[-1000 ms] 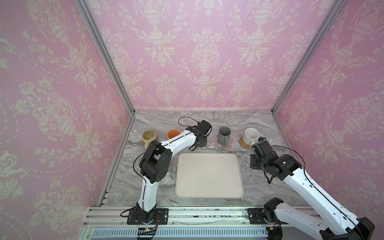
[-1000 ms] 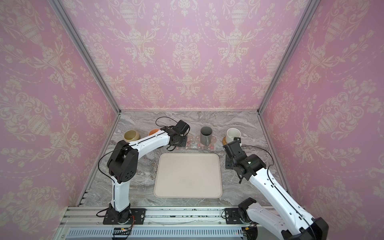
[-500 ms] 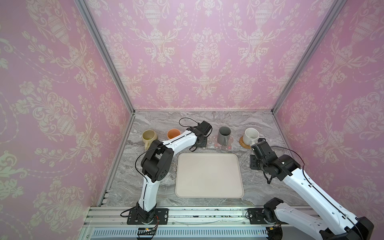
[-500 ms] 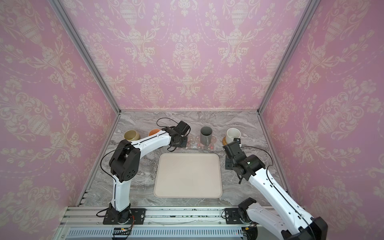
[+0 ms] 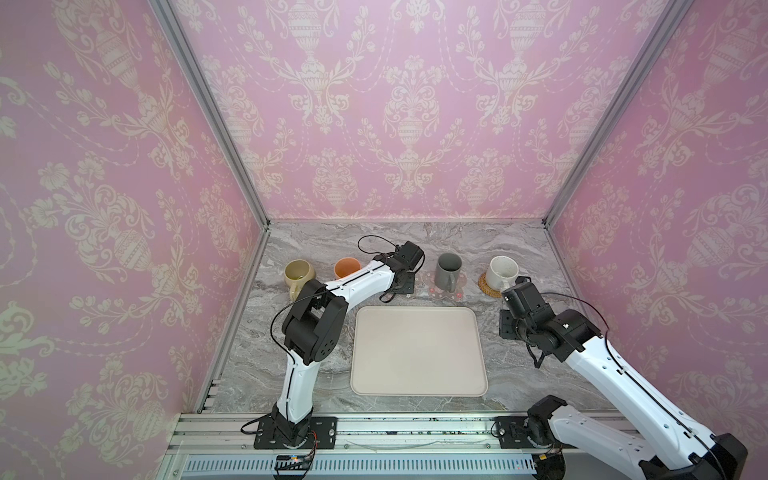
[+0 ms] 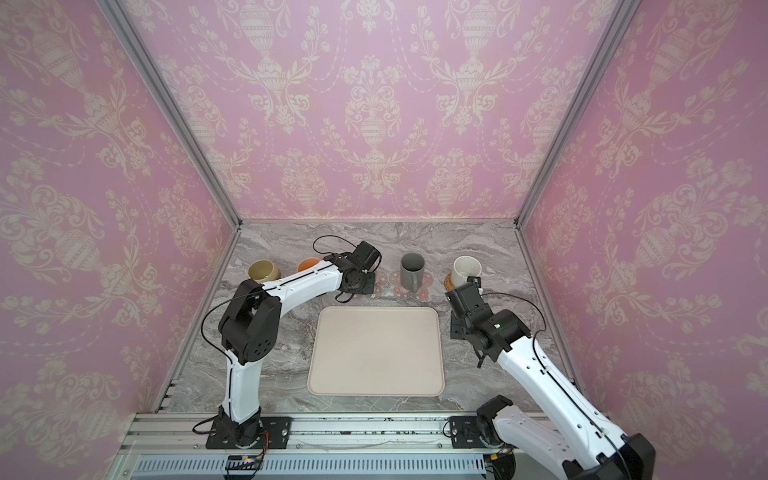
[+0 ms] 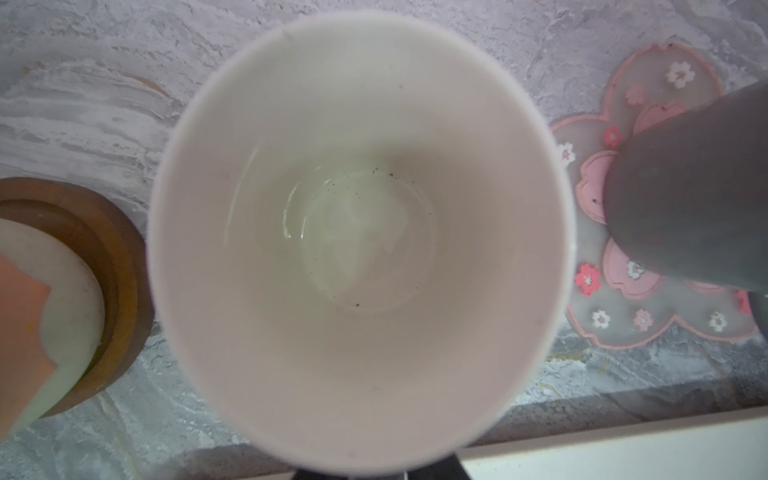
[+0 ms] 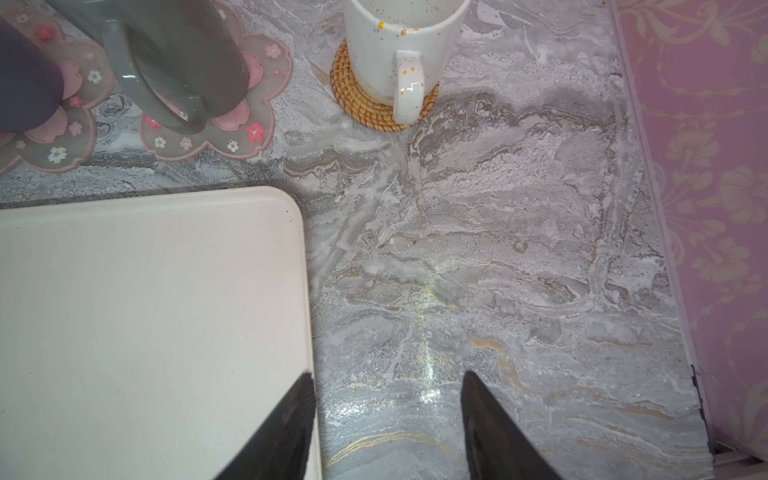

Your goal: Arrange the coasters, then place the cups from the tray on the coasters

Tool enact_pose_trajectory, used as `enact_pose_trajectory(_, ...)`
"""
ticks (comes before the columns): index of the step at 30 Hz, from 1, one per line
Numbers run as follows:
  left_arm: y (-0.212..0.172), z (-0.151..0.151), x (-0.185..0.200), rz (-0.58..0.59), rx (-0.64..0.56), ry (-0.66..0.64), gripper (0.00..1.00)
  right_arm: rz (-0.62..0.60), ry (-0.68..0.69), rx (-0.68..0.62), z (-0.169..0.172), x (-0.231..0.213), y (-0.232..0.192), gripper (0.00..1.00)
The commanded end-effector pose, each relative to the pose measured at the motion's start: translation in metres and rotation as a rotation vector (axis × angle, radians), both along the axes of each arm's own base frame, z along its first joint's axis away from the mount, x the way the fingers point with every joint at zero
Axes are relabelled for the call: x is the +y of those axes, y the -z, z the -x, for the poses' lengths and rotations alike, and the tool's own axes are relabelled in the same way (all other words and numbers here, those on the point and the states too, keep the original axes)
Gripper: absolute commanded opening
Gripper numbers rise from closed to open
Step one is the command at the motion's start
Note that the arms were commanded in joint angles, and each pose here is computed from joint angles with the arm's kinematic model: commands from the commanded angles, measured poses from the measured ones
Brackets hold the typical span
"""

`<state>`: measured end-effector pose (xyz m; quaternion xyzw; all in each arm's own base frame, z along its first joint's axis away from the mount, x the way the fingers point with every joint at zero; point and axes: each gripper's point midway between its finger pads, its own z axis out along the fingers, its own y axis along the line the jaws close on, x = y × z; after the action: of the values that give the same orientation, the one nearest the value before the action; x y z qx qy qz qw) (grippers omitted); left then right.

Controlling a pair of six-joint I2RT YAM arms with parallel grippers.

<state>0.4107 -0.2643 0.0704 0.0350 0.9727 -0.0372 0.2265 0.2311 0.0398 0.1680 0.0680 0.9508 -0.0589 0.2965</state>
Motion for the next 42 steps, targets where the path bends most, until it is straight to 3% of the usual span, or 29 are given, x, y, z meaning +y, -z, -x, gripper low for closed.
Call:
enact_pose_trajectory(1,-0.005,-0.001,-0.009,0.042,-0.009,-0.009,0.27,0.006,-0.003,0.007,0.001,-0.002,0.002,0.58)
enact_pose_trajectory(23,-0.022,0.008,-0.017,0.112,-0.021,-0.011,0.34,-0.018,0.005,0.001,0.005,-0.001,0.002,0.58)
enact_pose_trajectory(31,-0.043,0.012,0.003,0.036,-0.074,-0.002,0.37,-0.016,-0.005,-0.001,0.003,0.0,0.005,0.59)
enact_pose_trajectory(42,-0.091,0.038,0.067,-0.121,-0.22,-0.003,0.39,0.009,-0.038,-0.08,-0.023,0.007,0.001,0.64)
